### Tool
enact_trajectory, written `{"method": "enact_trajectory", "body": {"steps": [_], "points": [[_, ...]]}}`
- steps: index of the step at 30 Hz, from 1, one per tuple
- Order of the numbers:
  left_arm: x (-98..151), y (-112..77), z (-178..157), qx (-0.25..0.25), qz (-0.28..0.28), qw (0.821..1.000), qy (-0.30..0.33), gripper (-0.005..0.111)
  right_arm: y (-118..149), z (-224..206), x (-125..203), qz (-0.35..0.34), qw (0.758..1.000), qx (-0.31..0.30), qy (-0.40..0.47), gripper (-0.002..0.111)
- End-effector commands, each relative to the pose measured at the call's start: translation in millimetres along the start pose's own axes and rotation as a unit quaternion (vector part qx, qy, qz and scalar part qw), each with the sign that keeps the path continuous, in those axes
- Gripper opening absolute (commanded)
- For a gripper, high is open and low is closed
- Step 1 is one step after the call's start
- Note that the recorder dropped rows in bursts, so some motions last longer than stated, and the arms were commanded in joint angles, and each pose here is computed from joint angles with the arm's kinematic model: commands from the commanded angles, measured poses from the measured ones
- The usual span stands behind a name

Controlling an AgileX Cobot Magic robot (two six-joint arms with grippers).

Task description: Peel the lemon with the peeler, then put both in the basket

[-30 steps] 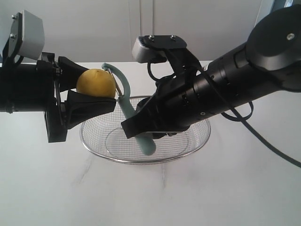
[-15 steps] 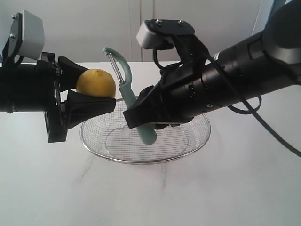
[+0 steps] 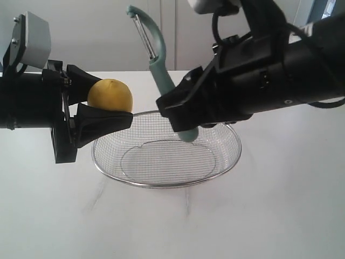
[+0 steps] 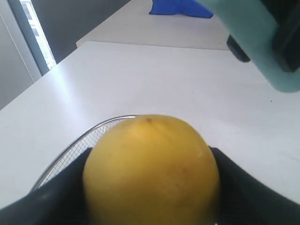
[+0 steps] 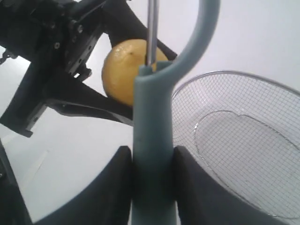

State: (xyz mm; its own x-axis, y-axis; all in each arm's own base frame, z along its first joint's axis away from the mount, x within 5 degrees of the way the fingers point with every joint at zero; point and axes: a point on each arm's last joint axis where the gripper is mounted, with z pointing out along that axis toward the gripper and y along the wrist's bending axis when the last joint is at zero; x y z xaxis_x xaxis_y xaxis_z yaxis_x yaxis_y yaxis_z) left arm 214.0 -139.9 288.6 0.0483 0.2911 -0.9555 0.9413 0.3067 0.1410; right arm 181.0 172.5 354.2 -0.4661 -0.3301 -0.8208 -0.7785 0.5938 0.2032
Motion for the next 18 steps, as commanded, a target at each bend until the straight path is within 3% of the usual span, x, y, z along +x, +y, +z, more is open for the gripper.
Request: {"method": "enact_trajectory", "body": {"steps": [1,7,14,18], "points": [[-5.3,-0.5,-1.6,-0.001,0.065,0.998,-0.016,0.0,-8.9,-11.9,0.5,-0.021,0.997,0.071,0.01,0.0],[-5.3,-0.5,-1.6,-0.001,0.065,0.998,-0.016,0.0,-34.1,2.0,9.9,0.016,0.983,0.175,0.061,0.0],[-5.2,-0.3,-1.6,-0.002,0.065,0.998,-0.016,0.0,-52.0,57.2,34.2,0.048,0.971,0.165,0.166,0.0],[-5.2,-0.3,-1.6,-0.002,0.065,0.998,-0.016,0.0,-47.5,81.4,44.3,0.07,0.973,0.101,0.194,0.0]]}}
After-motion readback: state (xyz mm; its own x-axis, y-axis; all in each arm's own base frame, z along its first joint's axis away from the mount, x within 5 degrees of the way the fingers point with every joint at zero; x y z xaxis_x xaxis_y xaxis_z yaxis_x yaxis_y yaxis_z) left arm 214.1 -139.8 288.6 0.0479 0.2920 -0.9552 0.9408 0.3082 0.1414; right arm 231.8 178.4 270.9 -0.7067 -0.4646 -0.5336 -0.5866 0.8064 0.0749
